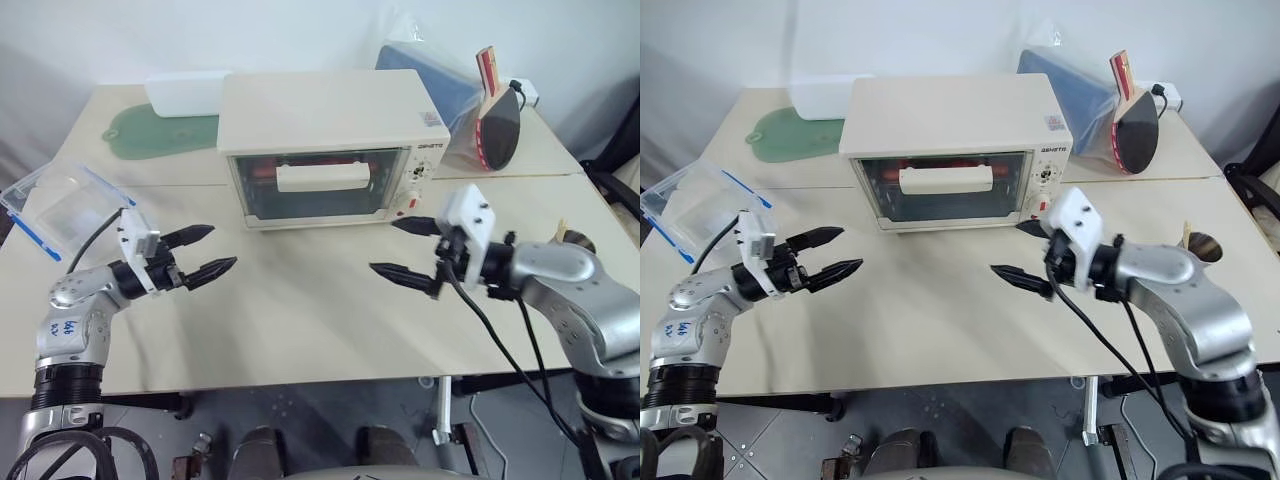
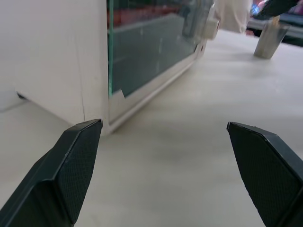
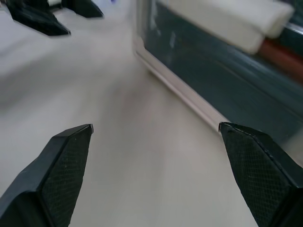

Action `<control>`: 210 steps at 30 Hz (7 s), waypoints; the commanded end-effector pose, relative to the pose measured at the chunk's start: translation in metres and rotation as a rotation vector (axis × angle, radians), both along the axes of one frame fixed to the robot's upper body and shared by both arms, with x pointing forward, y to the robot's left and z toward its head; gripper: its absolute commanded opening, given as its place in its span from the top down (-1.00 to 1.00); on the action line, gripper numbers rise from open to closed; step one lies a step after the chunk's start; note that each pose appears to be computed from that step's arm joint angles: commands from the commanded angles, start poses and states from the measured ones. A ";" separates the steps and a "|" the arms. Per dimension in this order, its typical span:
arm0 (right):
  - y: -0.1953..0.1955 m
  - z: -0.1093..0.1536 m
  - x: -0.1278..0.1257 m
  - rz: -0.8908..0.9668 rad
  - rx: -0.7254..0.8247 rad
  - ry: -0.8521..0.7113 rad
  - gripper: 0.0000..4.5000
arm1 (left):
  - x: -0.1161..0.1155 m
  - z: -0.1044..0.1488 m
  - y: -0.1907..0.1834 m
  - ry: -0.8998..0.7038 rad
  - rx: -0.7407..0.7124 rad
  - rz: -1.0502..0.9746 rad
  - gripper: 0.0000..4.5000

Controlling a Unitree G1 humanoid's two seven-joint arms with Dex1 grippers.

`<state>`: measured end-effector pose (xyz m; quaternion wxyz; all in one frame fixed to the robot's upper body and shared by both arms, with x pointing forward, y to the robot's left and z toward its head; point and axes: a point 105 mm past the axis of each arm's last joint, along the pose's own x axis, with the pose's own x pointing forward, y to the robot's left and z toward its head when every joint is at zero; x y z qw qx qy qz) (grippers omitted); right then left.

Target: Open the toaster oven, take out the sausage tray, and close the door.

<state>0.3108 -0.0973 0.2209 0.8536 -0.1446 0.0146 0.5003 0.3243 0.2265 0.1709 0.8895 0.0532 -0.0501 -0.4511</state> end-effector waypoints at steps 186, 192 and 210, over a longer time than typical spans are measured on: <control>0.112 -0.011 0.092 -0.201 -0.745 -0.914 1.00 | -0.035 0.015 0.005 -0.032 -0.318 0.254 -0.98; 0.113 -0.010 0.087 -0.191 -0.743 -0.949 1.00 | -0.031 0.013 0.003 -0.027 -0.306 0.244 -0.98; 0.133 -0.042 0.074 -0.142 -0.775 -0.940 1.00 | -0.024 0.010 -0.005 -0.019 -0.310 0.221 -0.98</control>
